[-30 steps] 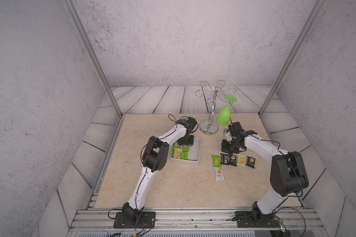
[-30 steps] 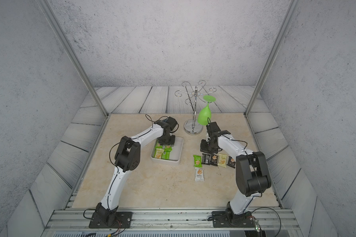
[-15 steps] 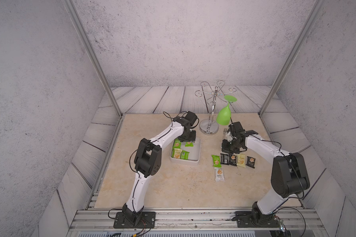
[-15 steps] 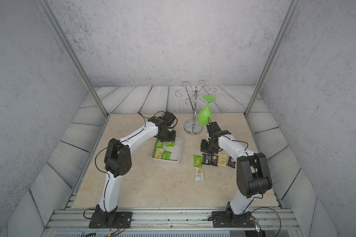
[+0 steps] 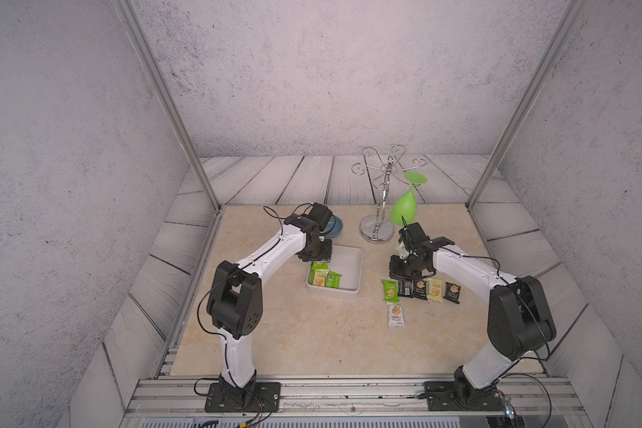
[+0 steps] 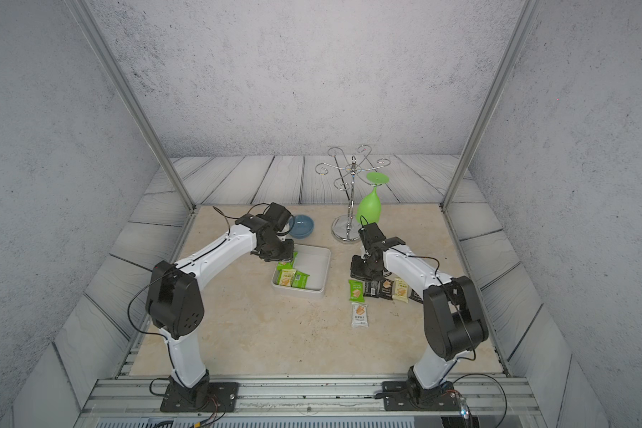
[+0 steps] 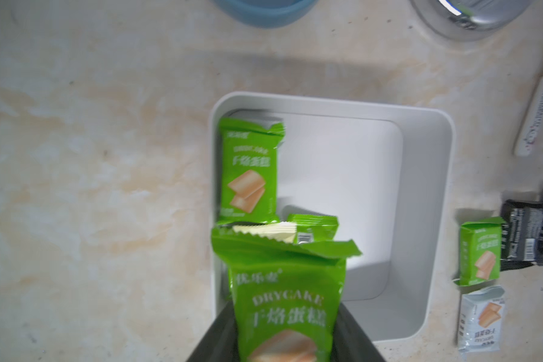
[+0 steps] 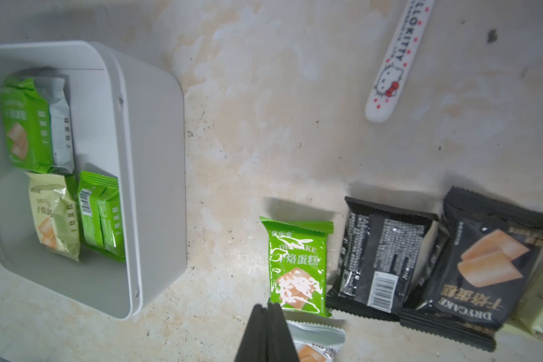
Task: Take the cookies out of the storage box
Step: Pick up the cookie from the storage box, then place the cookie at the center of the board.
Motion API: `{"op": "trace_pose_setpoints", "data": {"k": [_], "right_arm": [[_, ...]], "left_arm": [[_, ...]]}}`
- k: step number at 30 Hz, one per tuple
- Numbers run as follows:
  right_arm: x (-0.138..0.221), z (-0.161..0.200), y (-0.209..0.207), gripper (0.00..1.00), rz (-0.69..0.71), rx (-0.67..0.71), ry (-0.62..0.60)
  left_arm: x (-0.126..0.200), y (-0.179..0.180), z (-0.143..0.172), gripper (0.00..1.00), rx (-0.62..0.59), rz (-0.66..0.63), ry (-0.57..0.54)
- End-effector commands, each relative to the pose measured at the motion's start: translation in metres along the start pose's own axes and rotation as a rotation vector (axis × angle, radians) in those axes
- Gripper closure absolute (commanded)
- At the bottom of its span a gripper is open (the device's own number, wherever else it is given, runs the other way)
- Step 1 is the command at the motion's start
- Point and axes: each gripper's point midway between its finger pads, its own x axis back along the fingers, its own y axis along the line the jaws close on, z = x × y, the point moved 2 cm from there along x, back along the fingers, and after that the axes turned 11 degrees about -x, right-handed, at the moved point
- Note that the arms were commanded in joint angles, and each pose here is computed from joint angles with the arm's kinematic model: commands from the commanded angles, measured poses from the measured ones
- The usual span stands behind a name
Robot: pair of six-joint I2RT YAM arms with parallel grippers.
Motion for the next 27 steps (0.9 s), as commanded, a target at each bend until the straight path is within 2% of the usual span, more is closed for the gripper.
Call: {"op": "trace_pose_setpoints", "data": {"k": [1,7,10,21,27], "right_arm": [[0.009,-0.005,0.006,0.93,0.005,-0.016,-0.038],[0.01,-0.001,0.007,0.93,0.015,0.0,-0.027],[0.011,0.0,0.004,0.93,0.039,0.016,-0.022],[0.009,0.003,-0.003,0.93,0.072,0.019,-0.01],[0.007,0.001,-0.003,0.93,0.086,0.021,-0.005]], "left_arm": [[0.012,0.028,0.003,0.53,0.019,-0.038,-0.025],[-0.005,0.075,0.015,0.53,0.103,-0.079,-0.011],[-0.016,0.089,0.018,0.53,0.107,-0.101,-0.006],[-0.059,0.128,0.018,0.52,0.145,-0.155,0.037],[-0.075,0.134,0.018,0.51,0.147,-0.165,0.051]]}}
